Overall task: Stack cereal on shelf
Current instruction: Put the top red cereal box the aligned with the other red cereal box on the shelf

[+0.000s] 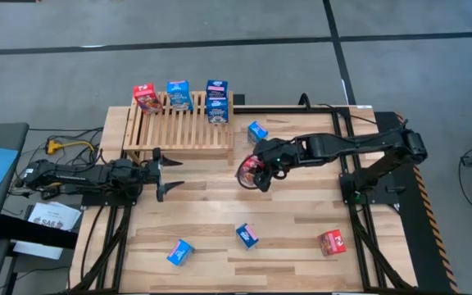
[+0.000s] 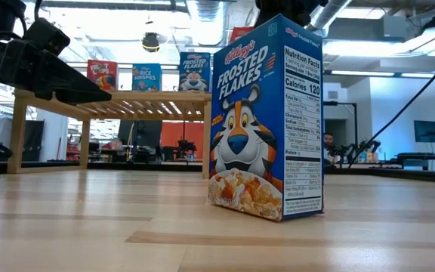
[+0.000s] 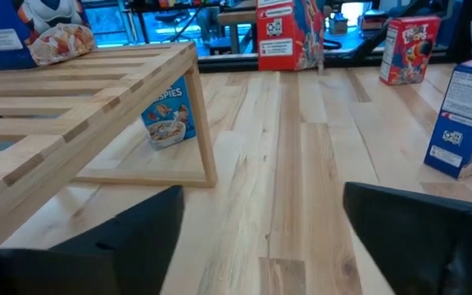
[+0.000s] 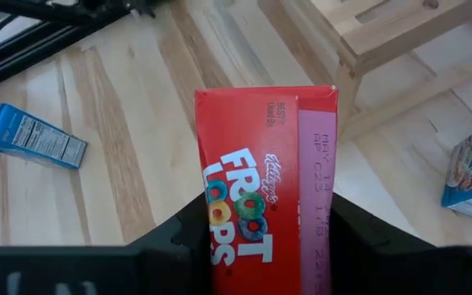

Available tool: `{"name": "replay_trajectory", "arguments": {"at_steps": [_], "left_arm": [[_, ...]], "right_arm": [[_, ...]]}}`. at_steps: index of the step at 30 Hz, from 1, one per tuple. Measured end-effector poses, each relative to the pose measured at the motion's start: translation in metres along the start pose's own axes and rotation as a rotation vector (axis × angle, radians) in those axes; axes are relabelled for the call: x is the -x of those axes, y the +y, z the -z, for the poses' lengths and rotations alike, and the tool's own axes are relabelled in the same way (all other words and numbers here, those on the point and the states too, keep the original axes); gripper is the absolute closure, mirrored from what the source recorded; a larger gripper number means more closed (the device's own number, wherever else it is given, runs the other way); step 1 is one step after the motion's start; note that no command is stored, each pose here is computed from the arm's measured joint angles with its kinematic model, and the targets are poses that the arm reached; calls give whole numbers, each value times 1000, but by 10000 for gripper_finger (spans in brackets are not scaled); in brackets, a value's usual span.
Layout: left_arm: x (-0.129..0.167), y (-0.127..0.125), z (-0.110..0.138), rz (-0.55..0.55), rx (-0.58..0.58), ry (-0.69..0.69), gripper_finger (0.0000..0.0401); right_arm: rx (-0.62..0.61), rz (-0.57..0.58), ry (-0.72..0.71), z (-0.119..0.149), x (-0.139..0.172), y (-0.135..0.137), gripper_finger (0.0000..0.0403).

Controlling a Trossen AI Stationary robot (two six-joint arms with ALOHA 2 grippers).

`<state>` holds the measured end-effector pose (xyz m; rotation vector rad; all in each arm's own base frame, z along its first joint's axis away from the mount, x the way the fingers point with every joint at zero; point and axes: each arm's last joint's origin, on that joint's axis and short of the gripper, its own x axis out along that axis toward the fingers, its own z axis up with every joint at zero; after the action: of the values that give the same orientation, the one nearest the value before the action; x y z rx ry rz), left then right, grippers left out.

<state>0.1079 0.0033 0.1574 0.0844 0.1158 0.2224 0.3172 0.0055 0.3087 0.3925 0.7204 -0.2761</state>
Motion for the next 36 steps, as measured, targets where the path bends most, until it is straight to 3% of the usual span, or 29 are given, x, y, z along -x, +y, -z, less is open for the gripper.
{"name": "replay_trajectory", "arguments": {"at_steps": [7,19,26,36], "left_arm": [[0,-1,0,40,-13,2,5],[0,-3,1,85,5,10,18],[0,0,0,5,30,9,19],[1,1,-12,9,321,-112,19]], "right_arm": [[5,-72,-84,-9,1,6,223],[141,-183,-210,-21,4,14,223],[149,-214,-232,-23,4,16,223],[150,-292,-303,-33,10,21,223]]}}
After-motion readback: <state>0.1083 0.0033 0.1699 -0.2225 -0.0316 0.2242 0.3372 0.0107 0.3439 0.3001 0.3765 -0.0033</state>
